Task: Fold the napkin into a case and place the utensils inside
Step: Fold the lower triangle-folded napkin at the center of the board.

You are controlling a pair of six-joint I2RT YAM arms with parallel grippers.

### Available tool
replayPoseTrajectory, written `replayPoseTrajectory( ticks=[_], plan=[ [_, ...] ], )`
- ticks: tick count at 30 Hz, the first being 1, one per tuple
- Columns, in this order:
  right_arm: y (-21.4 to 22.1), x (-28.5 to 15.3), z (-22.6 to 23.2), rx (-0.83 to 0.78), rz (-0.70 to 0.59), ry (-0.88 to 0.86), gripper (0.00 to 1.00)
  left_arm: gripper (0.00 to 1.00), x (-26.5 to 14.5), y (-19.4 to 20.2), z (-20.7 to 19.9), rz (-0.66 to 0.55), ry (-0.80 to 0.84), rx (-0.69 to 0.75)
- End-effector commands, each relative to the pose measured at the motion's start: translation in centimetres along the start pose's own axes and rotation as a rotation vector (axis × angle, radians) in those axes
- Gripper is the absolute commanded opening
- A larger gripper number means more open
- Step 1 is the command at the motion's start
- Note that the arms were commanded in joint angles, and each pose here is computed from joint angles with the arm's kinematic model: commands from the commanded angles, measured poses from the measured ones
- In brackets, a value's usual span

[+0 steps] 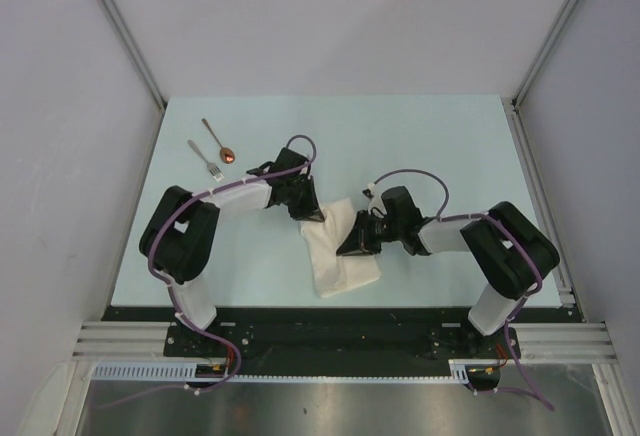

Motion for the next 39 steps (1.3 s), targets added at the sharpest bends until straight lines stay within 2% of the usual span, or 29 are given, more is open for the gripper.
replayPoseTrajectory(
  ticks=[1,3,4,7,11,18,21,23,24,27,32,33,36,39],
  plan=[
    [0.7,0.2,-0.1,-0.028,0.011,0.001,0.19,0.08,-0.5,-1.3,-1.4,-0.049,0.025,0.018],
    [0.9,0.2,0.0,-0.031,0.012,-0.007,0.24,0.08,-0.5,-1.2,-1.5,-0.050,0.026,0.024],
    [1.1,0.2,0.0,-0.025,0.013,-0.002,0.31,0.08,-0.5,-1.1,-1.6,-0.048,0.025,0.026],
    [1.8,0.1,0.2,-0.034,0.022,0.016,0.43,0.08,-0.6,-0.8,-1.5,-0.043,0.021,0.030],
    [2.8,0.0,0.4,-0.062,0.022,0.061,0.50,0.08,-0.4,-0.6,-1.4,-0.040,0.018,0.032],
    [2.5,0.7,0.2,-0.082,0.015,0.078,0.48,0.07,-0.4,-0.7,-1.3,-0.044,0.008,0.030],
    [2.0,1.5,-0.2,-0.095,0.024,0.108,0.31,0.06,-0.5,-0.9,-1.3,-0.052,-0.009,0.025],
    [1.5,2.0,0.1,-0.104,0.025,0.116,0.27,0.07,-0.6,-1.1,-1.5,-0.067,-0.004,0.016],
    [1.4,2.1,0.2,-0.103,0.029,0.109,0.21,0.08,-0.6,-1.2,-1.6,-0.072,0.001,0.013],
    [1.2,2.2,0.1,-0.100,0.027,0.110,0.13,0.08,-0.3,-1.7,-2.0,-0.080,0.021,-0.002],
    [1.4,1.5,0.1,-0.118,0.017,0.137,0.13,0.08,0.3,-2.5,-2.2,-0.097,0.026,-0.039],
    [1.3,1.4,0.1,-0.122,0.006,0.147,0.20,0.08,0.7,-2.6,-2.1,-0.095,0.019,-0.047],
    [1.3,1.0,0.0,-0.132,0.002,0.159,0.27,0.08,1.1,-3.0,-2.4,-0.083,0.038,-0.055],
    [1.2,1.0,-0.3,-0.127,0.009,0.164,0.27,0.14,-0.1,-2.8,-2.7,-0.102,0.023,-0.020]
  ],
)
Point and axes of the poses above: each gripper's point midway between its finger pads, its own x axis out along the fingers, its own z axis along the line the jaws close on, y = z × x, the point moved 7 cm from there along -x, back along the fingers, and after that the axes turned 10 degrees about x, right-handed, at the moved point
